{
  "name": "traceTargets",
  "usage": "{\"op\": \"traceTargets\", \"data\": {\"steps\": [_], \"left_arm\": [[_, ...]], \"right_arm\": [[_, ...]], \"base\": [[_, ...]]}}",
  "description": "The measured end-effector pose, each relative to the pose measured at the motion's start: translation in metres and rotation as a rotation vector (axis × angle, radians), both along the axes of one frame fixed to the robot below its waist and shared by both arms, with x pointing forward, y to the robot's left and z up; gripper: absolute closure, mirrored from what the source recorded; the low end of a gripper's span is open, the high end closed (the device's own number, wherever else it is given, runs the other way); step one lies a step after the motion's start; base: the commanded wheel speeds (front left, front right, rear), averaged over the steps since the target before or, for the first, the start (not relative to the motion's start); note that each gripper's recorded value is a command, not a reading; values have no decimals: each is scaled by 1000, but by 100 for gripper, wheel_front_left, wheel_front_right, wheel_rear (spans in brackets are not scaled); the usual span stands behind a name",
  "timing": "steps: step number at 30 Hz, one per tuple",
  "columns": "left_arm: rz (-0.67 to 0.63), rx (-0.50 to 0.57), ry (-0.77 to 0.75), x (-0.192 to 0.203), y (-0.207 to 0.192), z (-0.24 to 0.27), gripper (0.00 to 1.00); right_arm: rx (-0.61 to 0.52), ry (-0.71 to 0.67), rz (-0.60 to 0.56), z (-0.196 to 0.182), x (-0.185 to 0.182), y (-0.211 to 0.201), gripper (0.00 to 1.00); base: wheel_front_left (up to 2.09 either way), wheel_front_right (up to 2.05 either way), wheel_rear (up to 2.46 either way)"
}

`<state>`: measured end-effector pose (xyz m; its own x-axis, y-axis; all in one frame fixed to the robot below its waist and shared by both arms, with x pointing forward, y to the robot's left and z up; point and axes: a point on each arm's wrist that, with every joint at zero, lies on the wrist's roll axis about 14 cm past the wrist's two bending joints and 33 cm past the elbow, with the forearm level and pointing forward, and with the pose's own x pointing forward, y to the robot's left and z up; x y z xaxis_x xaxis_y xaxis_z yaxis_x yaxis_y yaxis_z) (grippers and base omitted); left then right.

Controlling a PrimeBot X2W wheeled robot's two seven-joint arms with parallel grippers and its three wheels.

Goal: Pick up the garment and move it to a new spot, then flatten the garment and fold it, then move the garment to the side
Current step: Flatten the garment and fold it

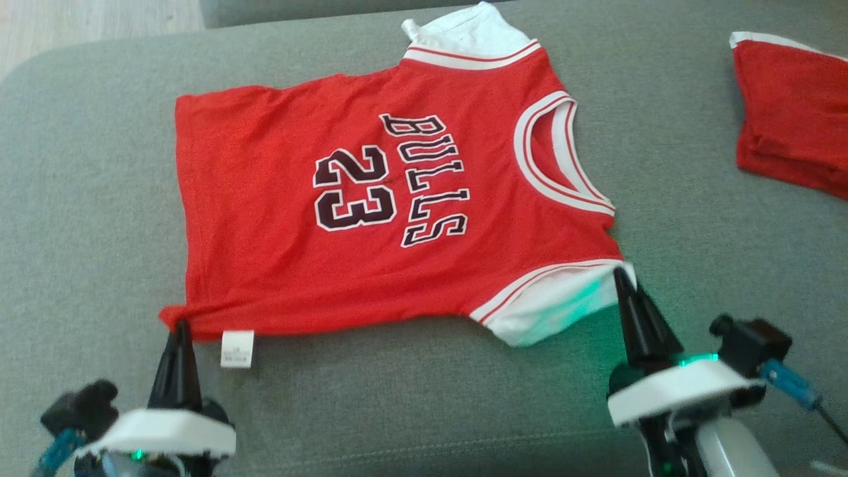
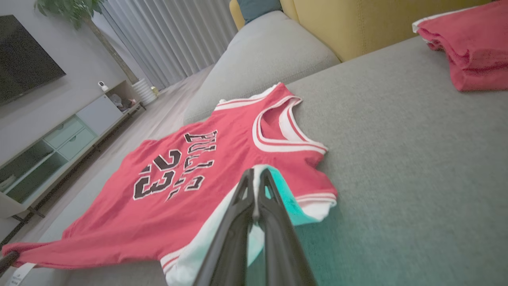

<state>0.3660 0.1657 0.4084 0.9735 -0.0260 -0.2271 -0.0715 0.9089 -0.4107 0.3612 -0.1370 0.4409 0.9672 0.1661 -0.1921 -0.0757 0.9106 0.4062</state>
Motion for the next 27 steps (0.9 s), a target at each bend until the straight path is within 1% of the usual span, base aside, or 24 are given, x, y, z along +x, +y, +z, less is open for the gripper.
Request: {"op": "traceTargets", "data": {"steps": [4,15,22,27], "left_arm": [[16,-36,4,17,-1,-3,100],[-3,-46,47,72,-8,-23,100],[-19,-31,82,87,-10,-37,100],[-21,-24,78,93,-9,-38,100]], "right_arm": [[8,-44,-8,7,23,0,100],[-16,-73,0,2,92,2,100],[-42,-48,8,-11,125,4,100],[-59,-12,10,-22,140,4,100]], "base": [[0,0,0],[0,0,0],[0,0,0],[0,0,0]]}}
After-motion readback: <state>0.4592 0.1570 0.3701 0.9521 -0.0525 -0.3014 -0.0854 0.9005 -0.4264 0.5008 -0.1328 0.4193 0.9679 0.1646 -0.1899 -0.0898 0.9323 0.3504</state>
